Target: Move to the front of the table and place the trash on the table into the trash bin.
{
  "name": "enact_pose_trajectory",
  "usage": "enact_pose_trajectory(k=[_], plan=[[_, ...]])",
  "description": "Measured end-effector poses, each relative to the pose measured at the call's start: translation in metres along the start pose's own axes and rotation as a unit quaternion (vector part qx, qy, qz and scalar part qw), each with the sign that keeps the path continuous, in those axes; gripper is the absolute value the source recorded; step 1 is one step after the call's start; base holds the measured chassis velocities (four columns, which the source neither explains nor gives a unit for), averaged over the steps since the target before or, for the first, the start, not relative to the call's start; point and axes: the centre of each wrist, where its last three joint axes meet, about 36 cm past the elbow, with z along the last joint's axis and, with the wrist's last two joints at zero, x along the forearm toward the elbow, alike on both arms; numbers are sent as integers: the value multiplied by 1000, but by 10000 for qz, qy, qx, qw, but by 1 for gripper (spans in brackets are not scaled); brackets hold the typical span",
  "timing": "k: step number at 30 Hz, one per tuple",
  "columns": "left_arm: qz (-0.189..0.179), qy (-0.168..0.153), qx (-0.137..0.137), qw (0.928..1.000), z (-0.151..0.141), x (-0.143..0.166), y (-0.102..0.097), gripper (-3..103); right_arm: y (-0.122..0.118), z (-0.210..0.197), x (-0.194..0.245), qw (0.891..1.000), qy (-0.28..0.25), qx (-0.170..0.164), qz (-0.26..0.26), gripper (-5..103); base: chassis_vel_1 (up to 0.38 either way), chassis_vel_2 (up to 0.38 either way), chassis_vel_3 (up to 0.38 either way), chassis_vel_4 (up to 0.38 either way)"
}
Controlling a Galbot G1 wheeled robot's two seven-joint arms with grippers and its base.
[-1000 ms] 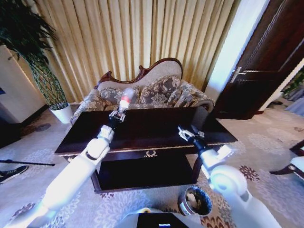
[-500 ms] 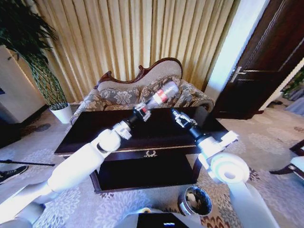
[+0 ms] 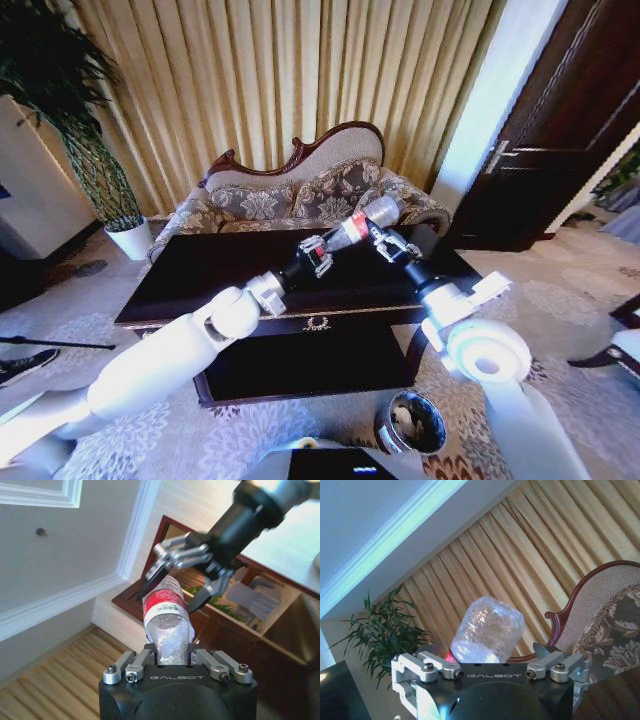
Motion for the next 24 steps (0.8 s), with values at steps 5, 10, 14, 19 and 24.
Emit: enact_pose_trajectory(k=[5,10,14,19,24], plan=[[108,-19,82,9999,-9,8,-6,26,3,0,4,10000,12,50,-4,97,0,0,0,0],[114,17,118,9999,-12,15,-8,26,6,0,10,9999,19,110,14,82,0,0,0,0],[106,47,149,9998,-15,20,-10,26,9,0,13,9999,22,149,7,65,0,0,0,0],[68,166,188,9997,-21,32,-14,26,11,1,16,9998,12,206,45,55,0,0,0,0],[87,232,194,9995,-24,40,-14,47,13,3,20,9996,-12,261,84,41,0,0,0,0]])
